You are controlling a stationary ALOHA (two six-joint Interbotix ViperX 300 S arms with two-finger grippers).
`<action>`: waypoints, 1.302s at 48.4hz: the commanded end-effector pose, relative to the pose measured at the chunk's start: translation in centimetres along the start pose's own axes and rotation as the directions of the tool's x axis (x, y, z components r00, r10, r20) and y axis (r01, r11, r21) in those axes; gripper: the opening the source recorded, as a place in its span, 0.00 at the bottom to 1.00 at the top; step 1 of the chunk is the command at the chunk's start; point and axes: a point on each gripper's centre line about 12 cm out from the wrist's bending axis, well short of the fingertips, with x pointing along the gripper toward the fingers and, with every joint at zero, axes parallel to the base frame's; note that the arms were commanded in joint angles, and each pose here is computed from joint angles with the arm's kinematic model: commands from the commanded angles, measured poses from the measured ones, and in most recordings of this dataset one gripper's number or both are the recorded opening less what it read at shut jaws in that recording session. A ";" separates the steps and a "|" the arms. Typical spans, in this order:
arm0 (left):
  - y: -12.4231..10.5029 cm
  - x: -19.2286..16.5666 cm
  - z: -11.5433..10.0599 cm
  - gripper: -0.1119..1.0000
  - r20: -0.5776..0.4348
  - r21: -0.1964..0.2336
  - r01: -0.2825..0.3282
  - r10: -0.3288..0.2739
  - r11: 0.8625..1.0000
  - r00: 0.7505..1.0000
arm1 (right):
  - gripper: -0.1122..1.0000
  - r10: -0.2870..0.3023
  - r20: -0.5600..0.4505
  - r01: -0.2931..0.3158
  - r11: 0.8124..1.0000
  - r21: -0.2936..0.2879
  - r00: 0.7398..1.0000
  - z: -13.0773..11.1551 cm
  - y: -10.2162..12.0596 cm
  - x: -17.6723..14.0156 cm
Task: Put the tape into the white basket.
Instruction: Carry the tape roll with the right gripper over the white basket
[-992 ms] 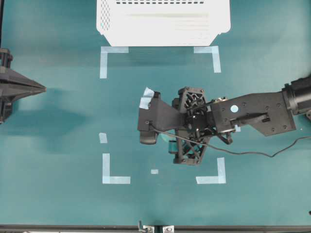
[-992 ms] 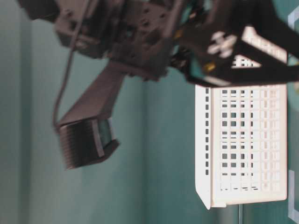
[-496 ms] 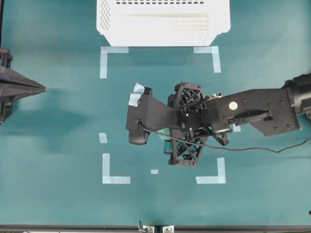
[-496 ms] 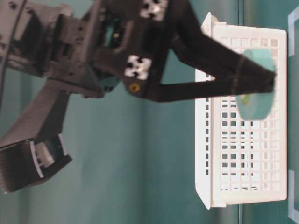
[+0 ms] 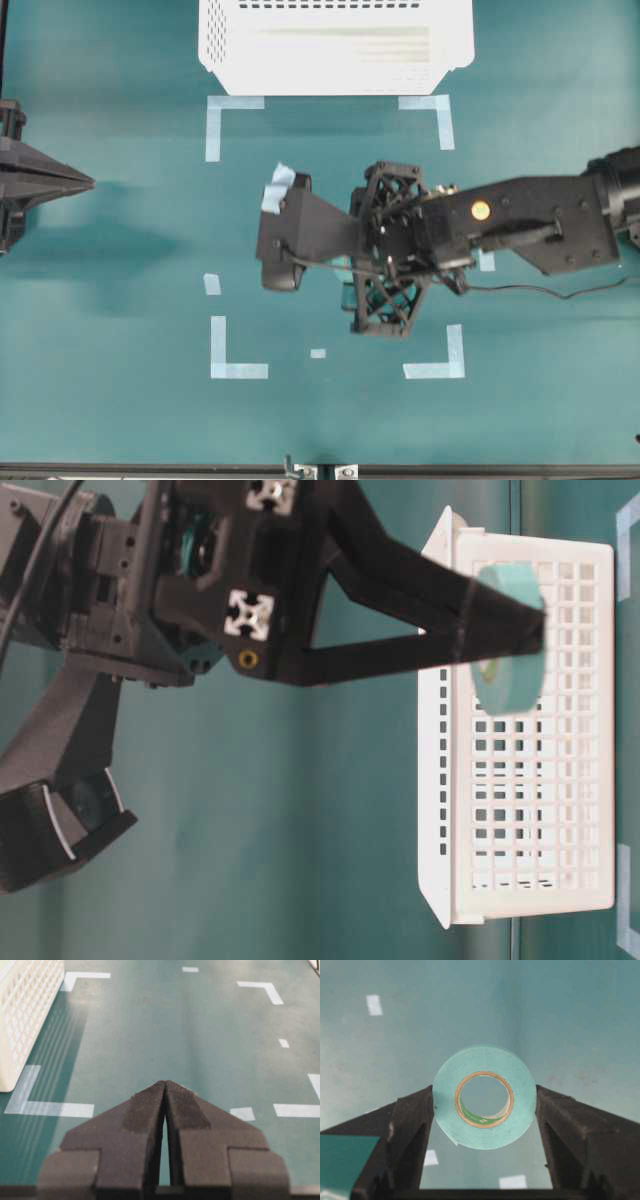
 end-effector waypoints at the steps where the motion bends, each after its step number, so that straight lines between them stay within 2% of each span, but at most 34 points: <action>1: -0.1 0.1 0.4 0.00 0.007 -0.001 0.003 -0.003 1.000 1.000 | 0.71 0.010 0.047 -0.011 1.000 0.028 0.999 0.9 -1.1 -2.6; 8: -0.1 0.1 0.4 0.00 0.006 -0.001 0.003 -0.003 1.000 1.000 | 0.71 -0.025 0.054 0.022 0.998 0.061 0.998 1.6 -3.4 -3.0; 21: -0.1 0.1 0.4 0.00 0.006 -0.001 0.003 -0.003 1.000 1.000 | 0.71 -0.103 0.069 0.099 0.994 0.052 0.992 2.7 -6.6 -3.1; 29: -0.1 0.1 0.4 0.00 0.009 -0.001 0.003 -0.003 1.000 1.000 | 0.71 -0.136 0.071 0.128 0.986 0.112 0.988 3.4 -9.4 -3.3; 44: -0.1 0.1 0.4 0.00 0.007 -0.001 0.003 -0.003 1.000 1.000 | 0.71 -0.208 0.072 0.185 0.953 0.239 0.976 4.4 -15.7 -3.6; 59: -0.1 0.1 0.4 0.00 0.007 -0.001 0.003 -0.003 1.000 1.000 | 0.71 -0.325 0.070 0.293 0.912 0.288 0.943 4.7 -20.6 -4.3; 63: -0.1 0.1 0.4 0.00 0.006 -0.001 0.003 -0.003 1.000 1.000 | 0.71 -0.342 0.064 0.308 0.901 0.305 0.938 4.7 -21.7 -4.3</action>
